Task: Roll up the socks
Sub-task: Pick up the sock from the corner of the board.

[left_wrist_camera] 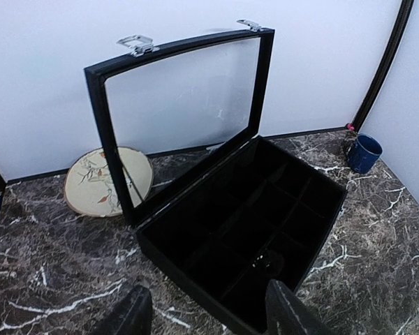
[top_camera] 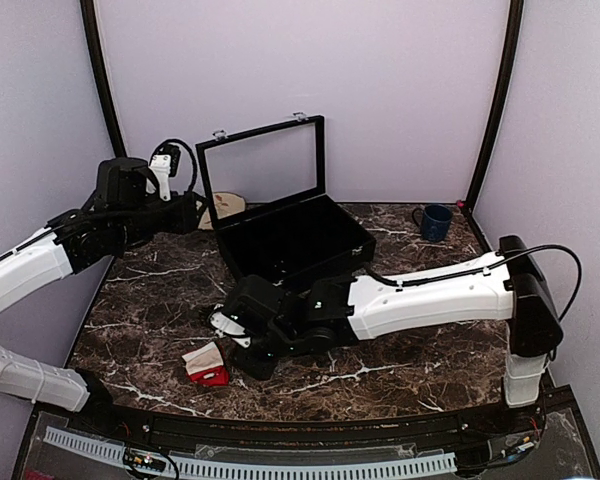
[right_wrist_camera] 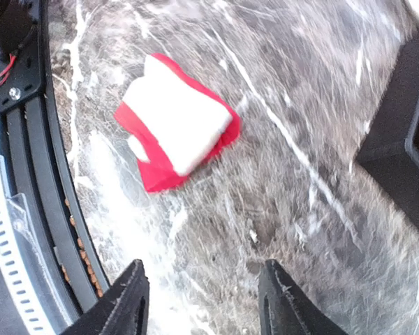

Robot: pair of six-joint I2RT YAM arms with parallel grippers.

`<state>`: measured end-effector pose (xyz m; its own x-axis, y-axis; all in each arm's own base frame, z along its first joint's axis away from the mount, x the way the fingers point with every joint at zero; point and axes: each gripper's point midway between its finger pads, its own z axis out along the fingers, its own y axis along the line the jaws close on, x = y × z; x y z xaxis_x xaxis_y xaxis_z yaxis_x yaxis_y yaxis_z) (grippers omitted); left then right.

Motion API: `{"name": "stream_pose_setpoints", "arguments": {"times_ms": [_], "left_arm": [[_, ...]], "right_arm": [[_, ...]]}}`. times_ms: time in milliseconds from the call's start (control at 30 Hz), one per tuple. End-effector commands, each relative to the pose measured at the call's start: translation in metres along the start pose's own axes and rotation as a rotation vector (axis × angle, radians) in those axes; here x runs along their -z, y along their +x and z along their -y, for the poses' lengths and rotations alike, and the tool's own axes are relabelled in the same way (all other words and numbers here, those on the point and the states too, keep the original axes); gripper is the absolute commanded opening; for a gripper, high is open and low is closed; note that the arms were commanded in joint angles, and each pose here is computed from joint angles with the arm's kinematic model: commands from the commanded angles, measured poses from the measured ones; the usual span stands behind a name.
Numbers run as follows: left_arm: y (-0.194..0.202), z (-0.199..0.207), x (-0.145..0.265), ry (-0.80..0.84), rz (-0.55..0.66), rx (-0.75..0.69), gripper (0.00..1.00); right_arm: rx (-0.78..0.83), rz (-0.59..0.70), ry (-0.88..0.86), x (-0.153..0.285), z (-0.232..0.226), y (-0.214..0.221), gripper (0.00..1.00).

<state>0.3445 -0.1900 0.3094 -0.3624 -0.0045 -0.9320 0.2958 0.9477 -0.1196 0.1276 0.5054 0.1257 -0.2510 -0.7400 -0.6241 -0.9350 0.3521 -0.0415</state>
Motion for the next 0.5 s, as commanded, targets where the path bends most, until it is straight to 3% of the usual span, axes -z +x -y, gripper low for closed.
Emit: {"name": "stream_pose_setpoints", "arguments": {"times_ms": [0, 233, 467], "left_arm": [[0.03, -0.024, 0.025, -0.082, -0.084, 0.034, 0.58], [0.041, -0.039, 0.058, -0.109, -0.096, 0.065, 0.59], [0.047, -0.04, 0.073, -0.09, -0.102, 0.078, 0.59]], "right_arm": [[0.153, 0.023, 0.072, -0.011, -0.016, -0.02, 0.52], [0.285, -0.012, 0.12, -0.044, -0.045, -0.025, 0.55], [0.334, -0.034, 0.202, -0.065, -0.043, -0.029, 0.58]]}}
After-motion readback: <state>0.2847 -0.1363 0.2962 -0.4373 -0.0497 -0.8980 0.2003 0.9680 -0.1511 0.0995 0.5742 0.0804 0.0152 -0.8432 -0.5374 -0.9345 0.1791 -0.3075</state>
